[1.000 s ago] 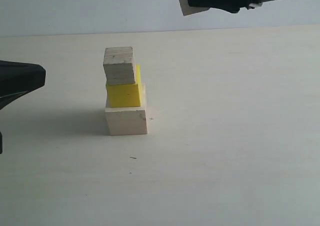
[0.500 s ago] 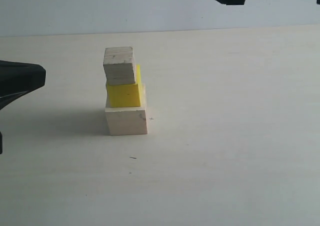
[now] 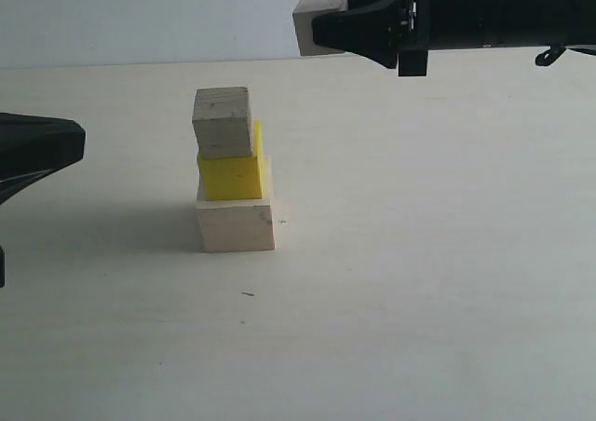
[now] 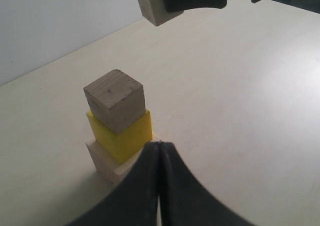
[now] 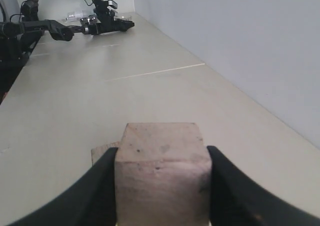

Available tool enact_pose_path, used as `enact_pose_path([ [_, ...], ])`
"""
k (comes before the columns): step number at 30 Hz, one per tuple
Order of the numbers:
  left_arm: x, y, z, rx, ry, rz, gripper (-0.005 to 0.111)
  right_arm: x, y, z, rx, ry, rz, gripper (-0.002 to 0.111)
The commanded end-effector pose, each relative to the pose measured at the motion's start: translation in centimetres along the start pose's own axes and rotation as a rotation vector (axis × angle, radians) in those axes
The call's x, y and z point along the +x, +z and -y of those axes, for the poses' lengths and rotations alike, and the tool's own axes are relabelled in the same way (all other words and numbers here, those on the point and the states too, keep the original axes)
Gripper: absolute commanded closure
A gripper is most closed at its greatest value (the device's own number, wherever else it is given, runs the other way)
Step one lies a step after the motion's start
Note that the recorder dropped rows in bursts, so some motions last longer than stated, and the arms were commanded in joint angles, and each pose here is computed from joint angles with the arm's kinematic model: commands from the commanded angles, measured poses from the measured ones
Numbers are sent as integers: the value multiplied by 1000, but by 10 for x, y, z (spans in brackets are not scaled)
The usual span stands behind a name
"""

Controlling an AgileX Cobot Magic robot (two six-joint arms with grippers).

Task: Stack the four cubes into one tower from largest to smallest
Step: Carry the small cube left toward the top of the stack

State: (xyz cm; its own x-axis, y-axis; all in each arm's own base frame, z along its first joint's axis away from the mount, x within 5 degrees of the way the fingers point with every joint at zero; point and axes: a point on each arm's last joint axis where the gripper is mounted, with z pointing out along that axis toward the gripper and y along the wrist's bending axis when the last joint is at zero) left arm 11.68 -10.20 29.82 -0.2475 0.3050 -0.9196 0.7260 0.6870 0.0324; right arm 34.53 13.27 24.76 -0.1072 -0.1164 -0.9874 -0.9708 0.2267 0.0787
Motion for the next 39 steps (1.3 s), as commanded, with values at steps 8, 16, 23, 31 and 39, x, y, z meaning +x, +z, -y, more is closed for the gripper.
enact_pose_path([
  [8,-1,-1,0,-5,8,13,107,-18,41,-29,-160,-99,3,108],
  [16,-1,-1,0,-10,23,12,107,-30,56,-31,-196,-144,17,108],
  [23,-1,-1,0,-12,24,13,107,-13,68,-14,-197,-107,8,108],
  [31,-1,-1,0,-10,24,11,107,-4,78,-3,-205,-93,1,108],
  [39,-1,-1,0,-13,32,10,107,2,86,-8,-234,-89,-15,108],
])
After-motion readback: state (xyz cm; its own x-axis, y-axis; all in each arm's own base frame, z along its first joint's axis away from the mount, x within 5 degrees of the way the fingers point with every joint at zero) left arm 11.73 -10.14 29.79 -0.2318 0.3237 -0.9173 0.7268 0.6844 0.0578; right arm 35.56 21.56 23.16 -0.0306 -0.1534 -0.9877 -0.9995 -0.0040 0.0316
